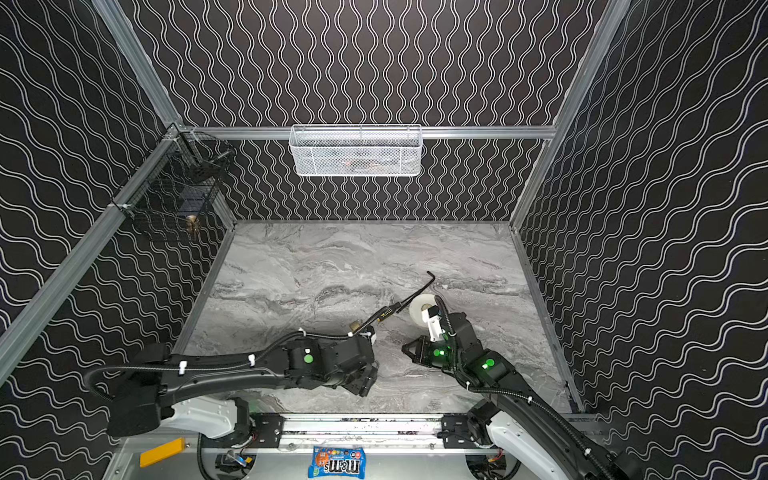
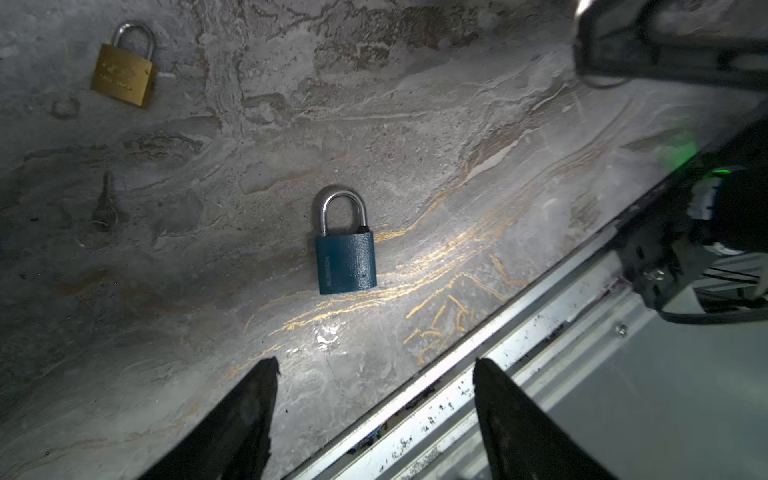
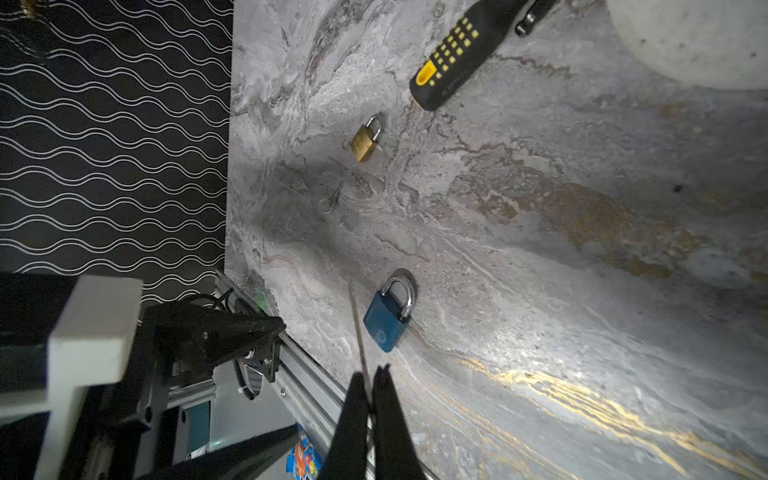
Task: Unlock with the key
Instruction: 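Lower the open left gripper over the blue padlock near the robot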
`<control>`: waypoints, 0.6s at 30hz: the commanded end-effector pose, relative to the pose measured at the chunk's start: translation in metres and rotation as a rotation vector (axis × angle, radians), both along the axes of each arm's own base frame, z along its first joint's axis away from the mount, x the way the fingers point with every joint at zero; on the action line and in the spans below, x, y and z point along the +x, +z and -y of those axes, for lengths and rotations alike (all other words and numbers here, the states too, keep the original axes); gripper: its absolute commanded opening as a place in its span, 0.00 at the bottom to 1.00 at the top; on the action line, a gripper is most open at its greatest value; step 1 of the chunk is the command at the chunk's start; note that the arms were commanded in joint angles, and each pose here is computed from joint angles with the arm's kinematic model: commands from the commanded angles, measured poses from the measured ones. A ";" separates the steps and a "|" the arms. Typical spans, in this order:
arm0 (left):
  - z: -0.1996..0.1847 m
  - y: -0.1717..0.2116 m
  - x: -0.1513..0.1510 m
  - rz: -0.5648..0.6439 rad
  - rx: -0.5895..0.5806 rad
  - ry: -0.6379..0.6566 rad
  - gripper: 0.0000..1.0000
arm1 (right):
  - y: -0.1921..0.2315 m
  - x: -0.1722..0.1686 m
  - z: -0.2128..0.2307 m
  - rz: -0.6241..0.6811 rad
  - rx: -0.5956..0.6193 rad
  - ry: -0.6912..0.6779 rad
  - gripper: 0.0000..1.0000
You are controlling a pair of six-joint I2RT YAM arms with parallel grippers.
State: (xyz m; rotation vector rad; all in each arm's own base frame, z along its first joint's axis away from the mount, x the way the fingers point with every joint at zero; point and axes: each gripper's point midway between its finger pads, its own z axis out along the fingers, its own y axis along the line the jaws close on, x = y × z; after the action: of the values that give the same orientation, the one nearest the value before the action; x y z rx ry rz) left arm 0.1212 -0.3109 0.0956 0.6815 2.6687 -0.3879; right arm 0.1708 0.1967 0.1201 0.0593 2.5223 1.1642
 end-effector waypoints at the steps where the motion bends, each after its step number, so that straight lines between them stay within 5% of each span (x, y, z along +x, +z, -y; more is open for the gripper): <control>1: 0.002 -0.009 0.005 0.007 0.038 0.027 0.77 | -0.007 0.002 0.004 -0.024 -0.018 -0.033 0.00; 18: 0.013 -0.060 0.020 -0.063 0.139 0.169 0.70 | -0.017 0.010 0.001 -0.048 -0.009 -0.048 0.00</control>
State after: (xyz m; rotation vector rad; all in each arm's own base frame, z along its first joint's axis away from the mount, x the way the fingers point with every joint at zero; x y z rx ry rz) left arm 0.1351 -0.3273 0.0385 0.5658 2.7961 -0.2040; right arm 0.1740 0.1942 0.0984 0.1373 2.5884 1.1281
